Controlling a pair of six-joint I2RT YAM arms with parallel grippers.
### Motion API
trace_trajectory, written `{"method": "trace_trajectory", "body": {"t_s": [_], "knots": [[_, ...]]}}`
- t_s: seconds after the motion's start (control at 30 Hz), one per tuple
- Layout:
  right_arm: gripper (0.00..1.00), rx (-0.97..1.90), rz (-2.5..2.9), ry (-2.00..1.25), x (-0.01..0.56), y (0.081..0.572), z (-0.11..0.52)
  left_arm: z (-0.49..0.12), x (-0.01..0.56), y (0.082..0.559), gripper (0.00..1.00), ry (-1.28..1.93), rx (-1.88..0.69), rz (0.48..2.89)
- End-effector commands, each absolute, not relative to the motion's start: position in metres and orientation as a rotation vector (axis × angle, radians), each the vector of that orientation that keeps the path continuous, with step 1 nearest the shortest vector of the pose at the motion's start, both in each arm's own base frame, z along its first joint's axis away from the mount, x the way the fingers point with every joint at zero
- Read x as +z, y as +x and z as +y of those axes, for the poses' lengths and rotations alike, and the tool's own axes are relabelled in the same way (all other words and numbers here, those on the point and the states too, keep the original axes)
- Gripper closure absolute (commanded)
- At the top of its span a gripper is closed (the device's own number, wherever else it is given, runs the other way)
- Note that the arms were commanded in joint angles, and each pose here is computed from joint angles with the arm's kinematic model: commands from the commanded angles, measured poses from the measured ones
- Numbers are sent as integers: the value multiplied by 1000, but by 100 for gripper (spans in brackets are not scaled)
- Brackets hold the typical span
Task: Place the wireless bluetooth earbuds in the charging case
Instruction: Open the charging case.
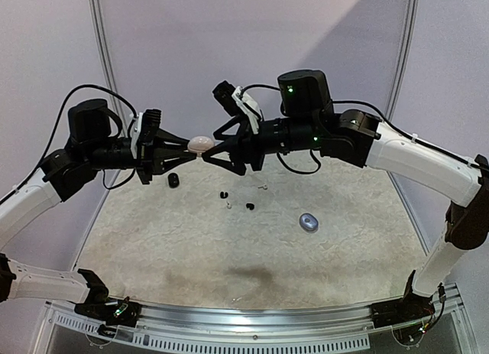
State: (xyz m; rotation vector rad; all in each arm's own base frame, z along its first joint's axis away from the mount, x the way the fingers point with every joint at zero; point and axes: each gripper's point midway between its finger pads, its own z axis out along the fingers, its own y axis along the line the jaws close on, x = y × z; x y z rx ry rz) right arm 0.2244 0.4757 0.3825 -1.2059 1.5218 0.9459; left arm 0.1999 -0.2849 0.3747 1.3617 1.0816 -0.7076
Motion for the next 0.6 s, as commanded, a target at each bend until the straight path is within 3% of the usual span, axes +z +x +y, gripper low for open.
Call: {"method": "trace_trajectory", "body": {"t_s": [0.0, 0.57], "knots": [[29, 877, 1469, -1066, 419, 253, 470, -285, 335, 175, 100, 1550, -696, 1077], [29, 936, 1504, -1043, 419, 256, 466, -280, 315, 177, 100, 1601, -638, 1113]]}}
